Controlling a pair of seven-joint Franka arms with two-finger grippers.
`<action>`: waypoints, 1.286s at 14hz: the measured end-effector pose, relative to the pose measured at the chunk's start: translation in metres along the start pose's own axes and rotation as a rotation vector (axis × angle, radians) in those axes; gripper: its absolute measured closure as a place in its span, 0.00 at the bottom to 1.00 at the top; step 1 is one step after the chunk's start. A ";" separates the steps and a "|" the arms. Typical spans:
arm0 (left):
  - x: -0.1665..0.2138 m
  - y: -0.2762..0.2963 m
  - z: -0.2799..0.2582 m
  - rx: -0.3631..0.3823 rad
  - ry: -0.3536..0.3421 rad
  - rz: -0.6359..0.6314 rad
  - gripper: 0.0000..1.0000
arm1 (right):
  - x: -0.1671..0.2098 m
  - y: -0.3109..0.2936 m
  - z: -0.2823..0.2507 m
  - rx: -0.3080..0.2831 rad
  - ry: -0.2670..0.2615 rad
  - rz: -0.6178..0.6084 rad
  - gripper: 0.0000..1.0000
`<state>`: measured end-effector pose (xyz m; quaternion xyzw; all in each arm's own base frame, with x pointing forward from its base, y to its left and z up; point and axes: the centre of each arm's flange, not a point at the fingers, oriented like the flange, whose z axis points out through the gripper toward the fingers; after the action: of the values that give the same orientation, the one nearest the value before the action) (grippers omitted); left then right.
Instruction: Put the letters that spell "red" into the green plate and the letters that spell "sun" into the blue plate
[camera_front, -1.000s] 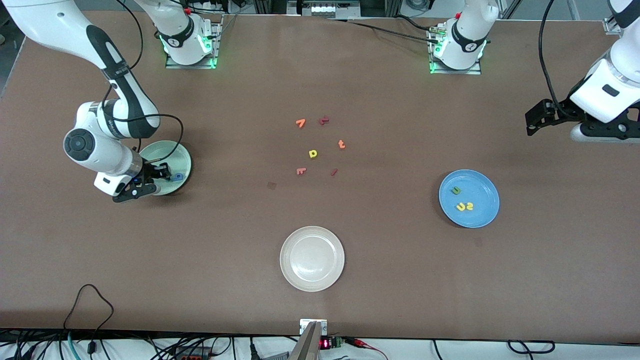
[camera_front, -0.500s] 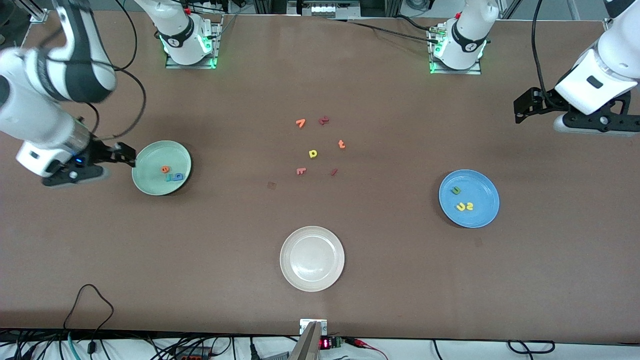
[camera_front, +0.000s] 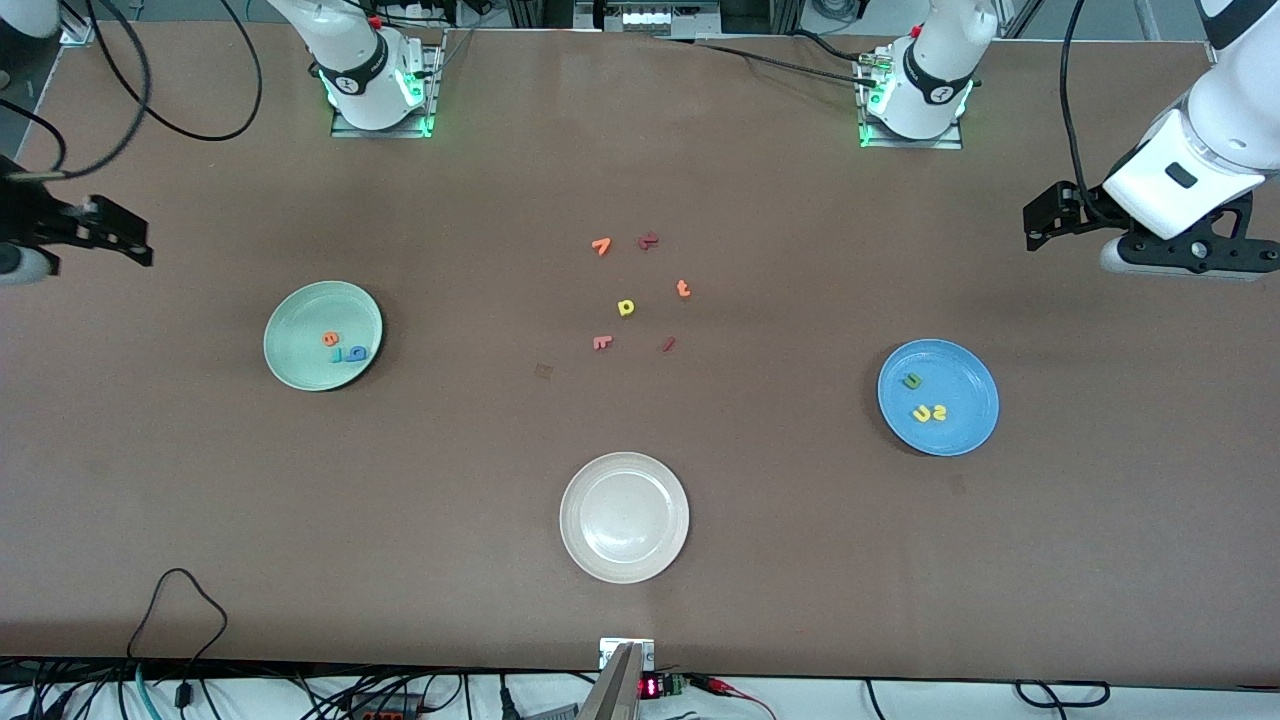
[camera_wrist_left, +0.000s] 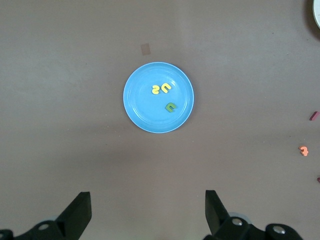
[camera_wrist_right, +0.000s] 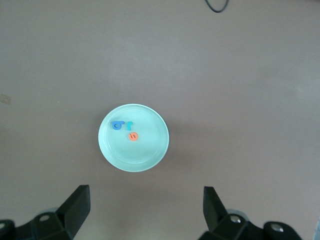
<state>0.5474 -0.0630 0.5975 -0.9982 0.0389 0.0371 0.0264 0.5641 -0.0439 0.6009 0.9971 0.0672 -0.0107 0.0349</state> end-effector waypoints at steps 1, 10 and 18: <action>0.000 0.000 0.000 0.000 0.000 0.000 0.00 | -0.001 0.004 -0.003 -0.001 0.000 0.008 0.00; 0.000 0.000 0.000 0.000 0.000 0.001 0.00 | 0.006 0.002 0.011 0.004 -0.027 0.003 0.00; 0.000 0.000 0.000 0.000 0.000 0.001 0.00 | 0.001 0.003 0.021 0.081 -0.079 0.022 0.00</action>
<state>0.5474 -0.0630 0.5975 -0.9982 0.0394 0.0371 0.0263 0.5649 -0.0485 0.5805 0.9971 0.0544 -0.0524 -0.0026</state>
